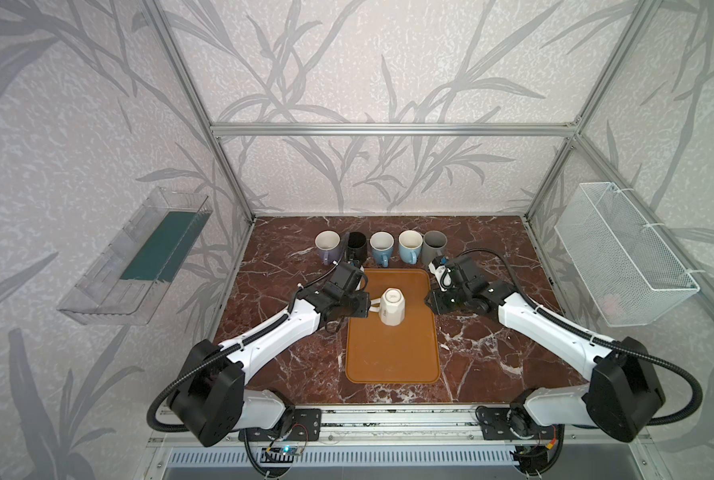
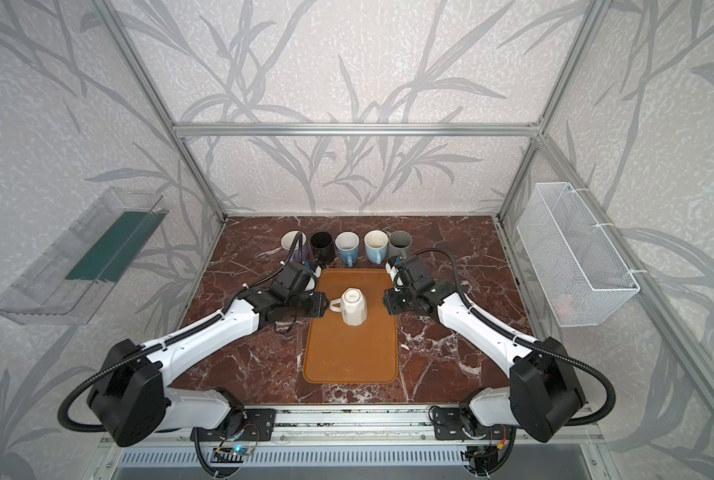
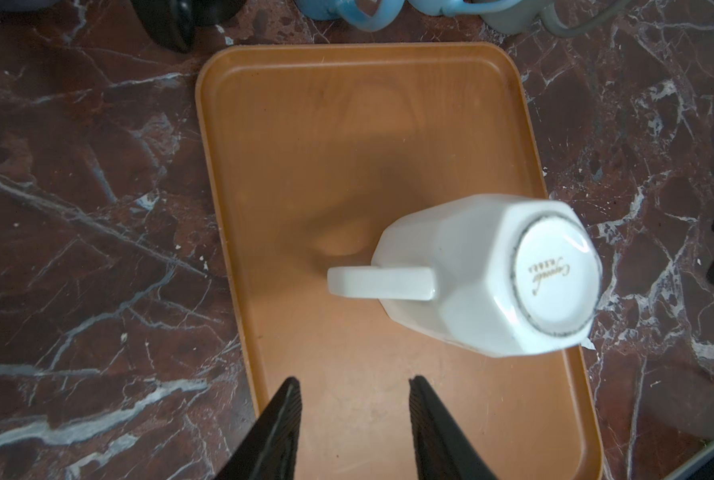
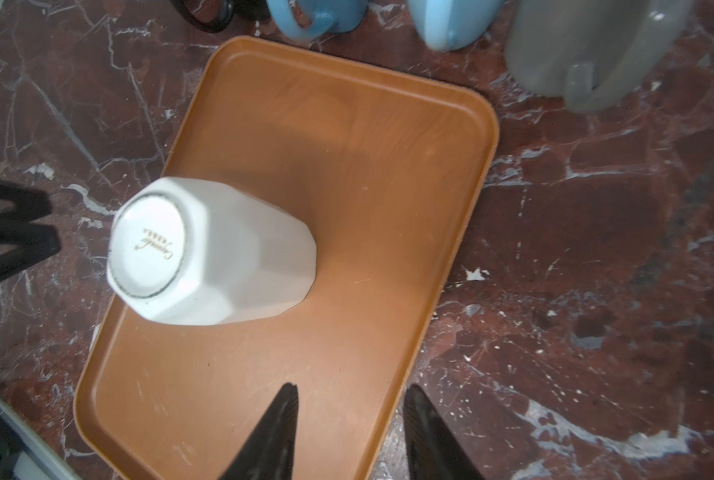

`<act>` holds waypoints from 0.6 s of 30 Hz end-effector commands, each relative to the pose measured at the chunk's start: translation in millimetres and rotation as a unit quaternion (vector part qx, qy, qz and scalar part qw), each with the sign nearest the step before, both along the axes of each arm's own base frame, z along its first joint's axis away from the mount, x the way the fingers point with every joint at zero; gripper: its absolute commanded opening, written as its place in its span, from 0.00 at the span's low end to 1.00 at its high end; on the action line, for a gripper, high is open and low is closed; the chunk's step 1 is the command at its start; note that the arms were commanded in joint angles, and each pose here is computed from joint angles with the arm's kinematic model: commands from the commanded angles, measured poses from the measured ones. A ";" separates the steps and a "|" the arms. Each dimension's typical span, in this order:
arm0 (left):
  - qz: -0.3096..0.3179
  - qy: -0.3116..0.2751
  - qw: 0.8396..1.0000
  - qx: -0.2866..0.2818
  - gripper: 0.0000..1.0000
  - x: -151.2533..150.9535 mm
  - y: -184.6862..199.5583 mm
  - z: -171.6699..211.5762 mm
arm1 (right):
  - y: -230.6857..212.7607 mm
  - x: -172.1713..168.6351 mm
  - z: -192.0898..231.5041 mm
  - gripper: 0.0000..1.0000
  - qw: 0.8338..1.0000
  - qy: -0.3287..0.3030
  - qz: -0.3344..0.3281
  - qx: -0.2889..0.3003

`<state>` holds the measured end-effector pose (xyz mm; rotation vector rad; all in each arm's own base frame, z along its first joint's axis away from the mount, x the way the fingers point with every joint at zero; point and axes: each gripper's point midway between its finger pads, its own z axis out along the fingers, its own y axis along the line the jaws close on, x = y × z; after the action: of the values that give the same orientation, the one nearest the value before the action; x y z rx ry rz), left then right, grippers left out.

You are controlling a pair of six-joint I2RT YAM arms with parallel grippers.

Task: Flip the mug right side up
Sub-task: 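Release the grey mug with the right gripper while the left gripper moves over, then position the left gripper above the upside-down white mug's base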

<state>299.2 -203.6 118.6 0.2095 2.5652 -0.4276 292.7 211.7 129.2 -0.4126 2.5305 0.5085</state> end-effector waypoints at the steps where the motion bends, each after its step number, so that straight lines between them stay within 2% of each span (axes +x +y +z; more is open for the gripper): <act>1: -0.016 -0.023 0.999 0.022 0.45 18.1 -3.2 8.9 | 7.6 -4.1 8.8 0.43 1.000 -0.009 0.004 0.025; 12: -0.012 0.003 0.995 0.100 0.46 47.9 -0.6 -13.7 | 3.6 -10.9 11.6 0.43 1.000 -0.012 0.003 0.028; 18: -0.030 0.035 0.992 0.118 0.43 55.7 -8.4 -30.2 | -0.3 -13.9 13.2 0.43 1.000 -0.014 0.000 0.025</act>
<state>355.4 -216.8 93.1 0.3224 2.6415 -0.2098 283.8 213.2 137.7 -0.4018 2.4945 0.5559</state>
